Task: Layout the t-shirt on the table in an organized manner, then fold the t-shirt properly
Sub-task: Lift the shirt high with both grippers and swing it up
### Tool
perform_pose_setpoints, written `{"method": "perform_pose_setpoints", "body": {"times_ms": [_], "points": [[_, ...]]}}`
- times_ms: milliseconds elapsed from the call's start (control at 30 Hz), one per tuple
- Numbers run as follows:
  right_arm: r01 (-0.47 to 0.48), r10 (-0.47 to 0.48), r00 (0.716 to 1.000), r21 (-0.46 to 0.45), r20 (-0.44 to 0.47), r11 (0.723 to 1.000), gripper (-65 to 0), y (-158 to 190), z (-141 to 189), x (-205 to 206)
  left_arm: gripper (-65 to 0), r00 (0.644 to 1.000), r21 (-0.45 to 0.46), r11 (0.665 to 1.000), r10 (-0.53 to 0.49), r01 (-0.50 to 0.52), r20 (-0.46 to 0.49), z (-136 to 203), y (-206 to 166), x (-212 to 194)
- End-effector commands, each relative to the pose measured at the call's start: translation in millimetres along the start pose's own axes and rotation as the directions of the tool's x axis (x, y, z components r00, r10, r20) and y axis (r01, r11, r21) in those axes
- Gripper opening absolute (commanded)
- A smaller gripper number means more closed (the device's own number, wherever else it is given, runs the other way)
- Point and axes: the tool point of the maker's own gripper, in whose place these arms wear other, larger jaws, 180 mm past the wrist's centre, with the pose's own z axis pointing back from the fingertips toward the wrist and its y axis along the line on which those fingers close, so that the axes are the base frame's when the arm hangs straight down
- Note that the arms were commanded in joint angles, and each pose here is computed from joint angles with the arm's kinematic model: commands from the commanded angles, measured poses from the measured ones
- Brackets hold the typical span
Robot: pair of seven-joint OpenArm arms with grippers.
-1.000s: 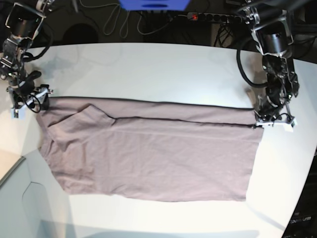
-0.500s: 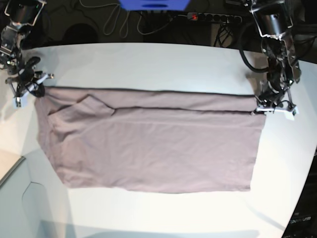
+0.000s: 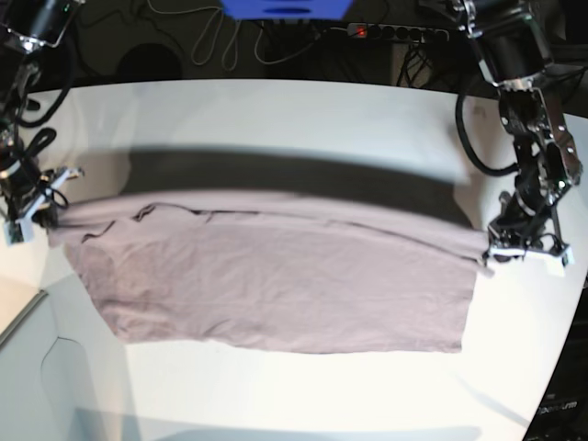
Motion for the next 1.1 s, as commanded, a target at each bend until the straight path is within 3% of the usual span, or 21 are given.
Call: {"method": "perform_pose_setpoints", "body": {"times_ms": [0,233,433,767,1067], "points": [[-0.022,0.022,0.997,-0.011,0.074,1.000,-65.0,-10,2,29,-64.9,0.998,-0.018,1.000,-0.010,0.012,0.061,2,-8,25],[-0.015,0.018,0.997,-0.034,0.077,0.999,-65.0,-20,-6,53,-64.9,0.996,-0.031,0.999,-0.014,0.017,0.090,-1,-15,47],[-0.013,0.015,0.998,-0.037,0.063,0.999,-65.0,-21,-6,51,-64.9,0.995,-0.033,0.999,-0.016,0.019,0.095,-1,-14,50],[-0.025,0.026,0.996,0.008,-0.086,1.000,-65.0,-2,11,-21,-64.9,0.999,0.039,0.998,-0.039,0.039,-0.010,13,25,-5],[-0.069,0.073,0.987,0.032,-0.144,0.997,-65.0,17,43,-52,-64.9,0.999,0.127,0.992,-0.025,0.020,0.037,57,66,-9]]}}
